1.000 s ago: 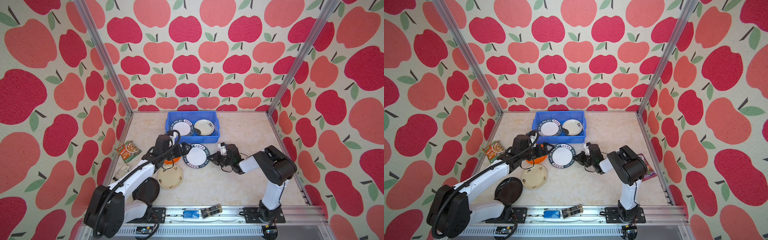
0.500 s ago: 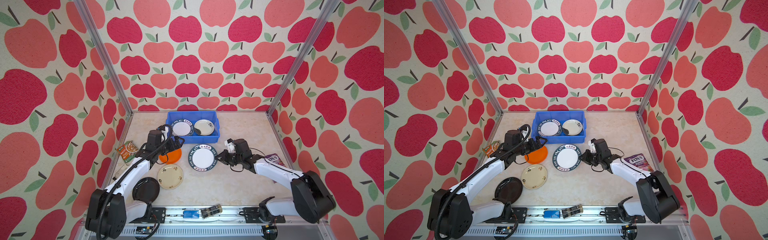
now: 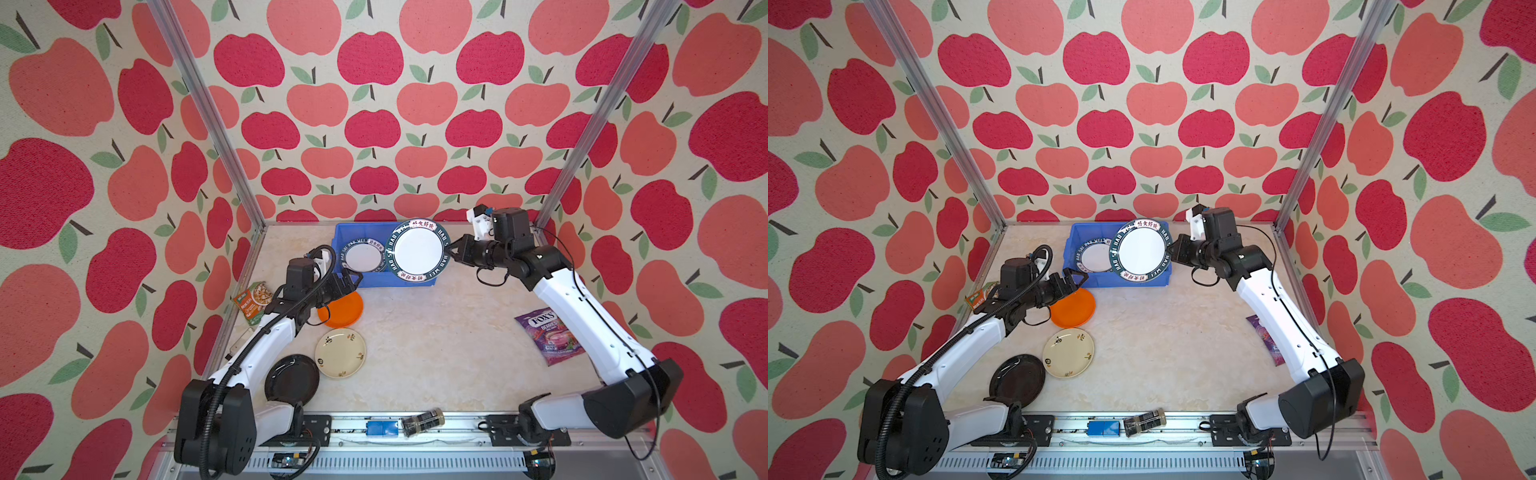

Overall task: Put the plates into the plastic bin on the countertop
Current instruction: 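Lift the HAO SHI HAO WEI plate upright with the right gripper toward the bin, then lower the plate into the bin beside the stacked plates and open the right gripper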

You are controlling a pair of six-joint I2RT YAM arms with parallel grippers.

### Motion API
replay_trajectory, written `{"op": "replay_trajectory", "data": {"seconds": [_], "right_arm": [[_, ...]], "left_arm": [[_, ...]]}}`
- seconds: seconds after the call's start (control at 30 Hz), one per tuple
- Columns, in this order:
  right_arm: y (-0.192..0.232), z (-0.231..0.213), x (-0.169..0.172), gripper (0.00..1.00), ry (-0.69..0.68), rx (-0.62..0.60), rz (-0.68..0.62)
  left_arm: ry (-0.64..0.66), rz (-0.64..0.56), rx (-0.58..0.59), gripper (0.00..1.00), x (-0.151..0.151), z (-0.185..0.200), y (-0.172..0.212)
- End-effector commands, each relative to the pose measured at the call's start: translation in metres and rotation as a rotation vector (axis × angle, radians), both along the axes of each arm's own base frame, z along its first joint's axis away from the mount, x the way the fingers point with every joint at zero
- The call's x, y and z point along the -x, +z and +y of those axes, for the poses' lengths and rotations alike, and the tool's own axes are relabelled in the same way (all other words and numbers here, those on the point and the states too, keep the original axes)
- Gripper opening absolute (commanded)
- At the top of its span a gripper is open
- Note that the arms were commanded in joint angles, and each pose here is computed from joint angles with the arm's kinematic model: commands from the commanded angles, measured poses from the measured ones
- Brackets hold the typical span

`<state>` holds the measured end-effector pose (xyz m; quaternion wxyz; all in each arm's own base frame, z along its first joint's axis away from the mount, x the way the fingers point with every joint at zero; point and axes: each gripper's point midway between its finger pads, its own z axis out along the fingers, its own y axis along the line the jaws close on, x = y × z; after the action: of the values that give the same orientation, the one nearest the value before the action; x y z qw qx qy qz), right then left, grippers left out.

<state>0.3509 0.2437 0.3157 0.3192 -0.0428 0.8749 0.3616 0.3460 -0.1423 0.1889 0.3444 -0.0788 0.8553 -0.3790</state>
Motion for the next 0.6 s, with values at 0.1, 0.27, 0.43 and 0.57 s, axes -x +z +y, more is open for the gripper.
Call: {"op": "replay_trajectory", "data": {"seconds": [0.1,0.27,0.43,0.57], "right_arm": [[0.007,0.032,-0.061,0.0,-0.006,-0.061,-0.015],[-0.01,0.057,-0.1,0.0,0.0,-0.092,0.019],[-0.041,0.088,-0.121,0.0,0.043,-0.106,0.107],[-0.067,0.108,-0.131,0.0,0.059,-0.116,0.158]], "left_arm": [[-0.018,-0.038,0.015,0.99,-0.001,0.002,0.009],[-0.005,-0.042,0.007,0.99,-0.002,0.006,0.011],[0.011,-0.039,0.013,0.99,-0.006,0.012,0.01],[0.015,-0.033,0.019,0.99,-0.008,0.013,0.006]]}}
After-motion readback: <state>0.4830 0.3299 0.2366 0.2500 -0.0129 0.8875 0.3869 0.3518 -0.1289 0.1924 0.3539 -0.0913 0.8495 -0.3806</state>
